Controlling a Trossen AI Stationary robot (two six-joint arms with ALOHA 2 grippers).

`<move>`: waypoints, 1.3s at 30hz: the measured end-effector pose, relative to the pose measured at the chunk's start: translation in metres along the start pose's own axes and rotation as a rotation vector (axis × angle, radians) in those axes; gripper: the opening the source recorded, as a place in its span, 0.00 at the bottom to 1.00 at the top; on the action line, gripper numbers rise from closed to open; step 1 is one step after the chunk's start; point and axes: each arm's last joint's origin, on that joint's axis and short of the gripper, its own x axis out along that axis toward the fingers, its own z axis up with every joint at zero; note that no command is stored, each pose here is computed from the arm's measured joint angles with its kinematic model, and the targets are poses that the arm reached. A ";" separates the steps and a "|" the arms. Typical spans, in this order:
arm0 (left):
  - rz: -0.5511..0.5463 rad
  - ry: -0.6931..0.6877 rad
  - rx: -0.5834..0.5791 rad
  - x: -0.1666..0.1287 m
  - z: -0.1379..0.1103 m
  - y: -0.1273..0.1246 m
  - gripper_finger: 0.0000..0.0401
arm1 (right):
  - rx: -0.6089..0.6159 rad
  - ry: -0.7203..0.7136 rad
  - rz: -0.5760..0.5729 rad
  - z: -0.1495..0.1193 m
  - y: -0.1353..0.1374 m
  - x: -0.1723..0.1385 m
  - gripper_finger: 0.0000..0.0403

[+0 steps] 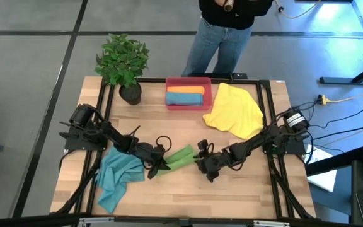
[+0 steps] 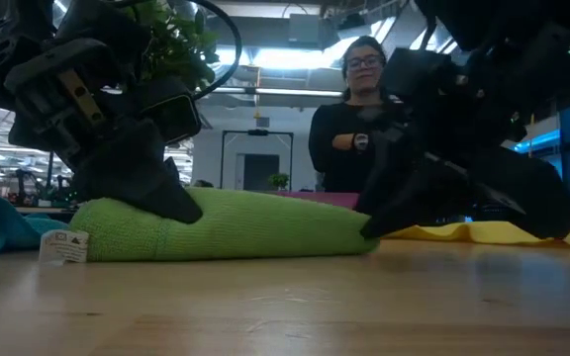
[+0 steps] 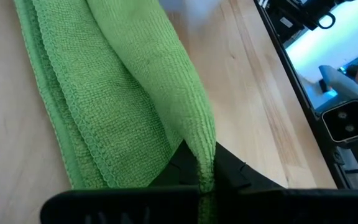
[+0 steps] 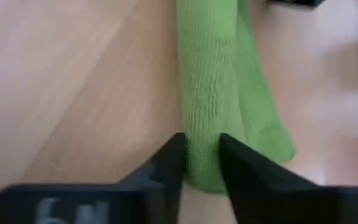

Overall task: Roll microfiber towels into tight, uniform cylinder then place into a basket
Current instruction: Roll the green towel

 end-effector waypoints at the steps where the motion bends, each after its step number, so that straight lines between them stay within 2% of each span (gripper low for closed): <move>1: -0.004 0.003 0.003 0.000 0.000 0.000 0.00 | 0.025 0.013 0.013 -0.002 -0.001 0.001 0.20; 3: -0.009 0.006 0.008 0.000 0.001 0.001 0.00 | 0.076 0.031 0.035 -0.005 -0.004 0.002 0.09; 5: -0.016 0.011 0.010 0.000 0.002 0.002 0.00 | 0.121 0.038 0.066 -0.006 -0.004 0.003 0.03; 8: -0.037 0.025 0.025 -0.001 0.003 0.004 0.00 | 0.184 0.032 0.115 -0.005 -0.003 0.002 0.03; 13: -0.067 0.087 0.084 0.002 0.005 0.006 0.00 | 0.321 0.004 0.276 0.011 0.012 -0.006 0.02; 17: -0.088 0.220 0.160 0.012 0.010 -0.001 0.00 | 0.377 -0.061 0.388 0.038 0.025 -0.018 0.02; 21: -0.122 0.330 0.213 0.020 0.014 -0.018 0.00 | 0.462 -0.100 0.444 0.057 0.025 -0.023 0.02; 24: -0.122 0.366 0.221 0.019 0.014 -0.027 0.00 | 0.550 -0.076 0.456 0.053 0.016 -0.018 0.02; 31: -0.078 0.349 0.199 0.014 0.015 -0.023 0.00 | 0.740 0.032 0.426 0.018 0.000 0.000 0.02; 35: -0.023 0.340 0.196 0.013 0.018 -0.014 0.02 | 0.799 0.071 0.406 0.006 -0.006 0.009 0.02; 39: -0.008 0.329 0.218 0.011 0.024 -0.010 0.09 | 0.820 0.075 0.432 0.000 -0.006 0.023 0.02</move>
